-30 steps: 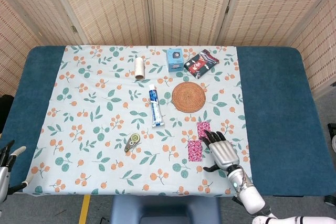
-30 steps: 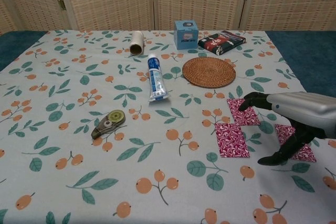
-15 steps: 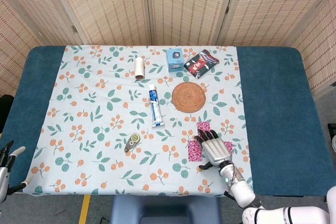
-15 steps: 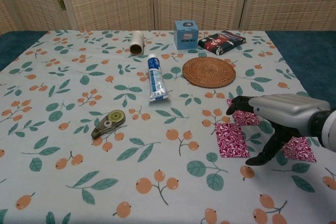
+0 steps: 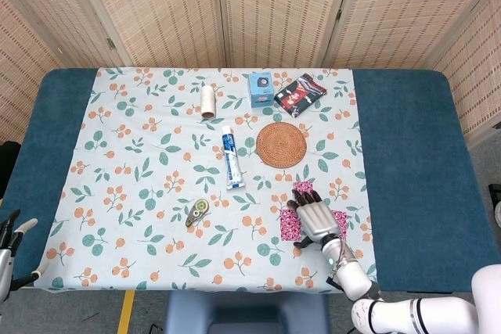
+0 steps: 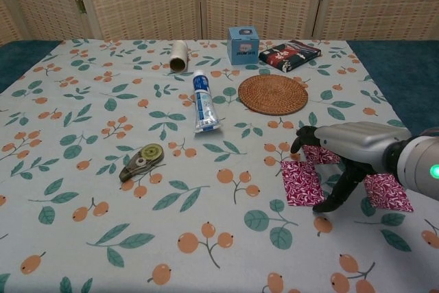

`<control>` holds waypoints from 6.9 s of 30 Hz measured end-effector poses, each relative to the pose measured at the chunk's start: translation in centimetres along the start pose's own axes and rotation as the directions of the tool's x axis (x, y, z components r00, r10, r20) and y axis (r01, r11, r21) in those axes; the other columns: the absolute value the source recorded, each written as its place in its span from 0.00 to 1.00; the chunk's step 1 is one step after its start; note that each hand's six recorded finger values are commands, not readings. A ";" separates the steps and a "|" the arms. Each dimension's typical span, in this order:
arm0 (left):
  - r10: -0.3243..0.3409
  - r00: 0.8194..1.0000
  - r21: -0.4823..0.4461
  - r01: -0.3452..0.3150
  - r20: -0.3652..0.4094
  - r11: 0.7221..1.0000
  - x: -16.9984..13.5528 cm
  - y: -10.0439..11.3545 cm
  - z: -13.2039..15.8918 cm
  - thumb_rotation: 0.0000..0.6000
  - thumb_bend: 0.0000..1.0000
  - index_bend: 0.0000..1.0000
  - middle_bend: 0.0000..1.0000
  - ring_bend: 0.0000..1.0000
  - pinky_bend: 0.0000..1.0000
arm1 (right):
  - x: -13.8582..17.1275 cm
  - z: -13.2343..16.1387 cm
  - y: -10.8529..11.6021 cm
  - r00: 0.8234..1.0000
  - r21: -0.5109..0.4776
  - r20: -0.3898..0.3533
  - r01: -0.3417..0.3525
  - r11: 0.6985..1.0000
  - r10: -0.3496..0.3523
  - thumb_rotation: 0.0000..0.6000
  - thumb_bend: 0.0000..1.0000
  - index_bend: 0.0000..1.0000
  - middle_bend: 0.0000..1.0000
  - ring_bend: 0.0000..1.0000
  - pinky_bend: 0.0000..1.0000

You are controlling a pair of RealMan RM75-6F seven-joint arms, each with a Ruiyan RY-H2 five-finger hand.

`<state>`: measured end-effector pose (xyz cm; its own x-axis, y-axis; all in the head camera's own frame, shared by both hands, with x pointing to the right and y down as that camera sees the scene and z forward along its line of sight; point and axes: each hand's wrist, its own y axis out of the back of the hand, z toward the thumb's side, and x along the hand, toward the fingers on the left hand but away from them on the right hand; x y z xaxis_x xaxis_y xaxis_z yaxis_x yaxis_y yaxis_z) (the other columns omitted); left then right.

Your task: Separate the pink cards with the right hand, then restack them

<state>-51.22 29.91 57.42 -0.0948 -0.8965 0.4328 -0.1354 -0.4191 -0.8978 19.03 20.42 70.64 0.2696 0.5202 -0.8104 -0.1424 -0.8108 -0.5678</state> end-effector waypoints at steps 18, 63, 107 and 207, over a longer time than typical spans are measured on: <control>0.001 1.000 -0.001 -0.001 -0.009 1.000 -0.2 0.0 -0.4 1.00 0.26 0.22 0.06 0.12 0.00 | -0.3 0.6 0.0 1.000 -0.007 -0.007 0.006 1.000 -0.007 0.80 0.18 0.22 0.06 0.00 0.00; -0.002 1.000 -0.005 0.002 -0.018 1.000 -0.3 -0.3 -0.8 1.00 0.26 0.22 0.06 0.12 0.00 | 0.9 1.4 1.9 0.994 -0.039 -0.056 0.089 0.995 -0.091 0.82 0.18 0.29 0.10 0.00 0.00; -0.016 1.000 0.020 0.017 -0.004 1.000 0.2 -0.2 0.9 1.00 0.26 0.22 0.06 0.12 0.00 | -3.7 -5.3 4.1 0.992 -0.025 0.024 0.120 0.992 -0.120 0.81 0.18 0.29 0.09 0.00 0.00; -0.042 0.999 0.005 0.042 0.003 0.999 0.5 -1.3 0.7 1.00 0.26 0.24 0.06 0.12 0.00 | 4.0 -9.8 -2.4 0.984 -0.112 0.178 0.045 0.993 -0.024 0.82 0.19 0.31 0.12 0.00 0.00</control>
<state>-50.41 29.89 58.78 -0.0858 -0.8787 0.4696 -0.1341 -0.4569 -0.8794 29.82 21.84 70.18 0.0995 0.5792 -0.8091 -0.0225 -0.8116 -0.5837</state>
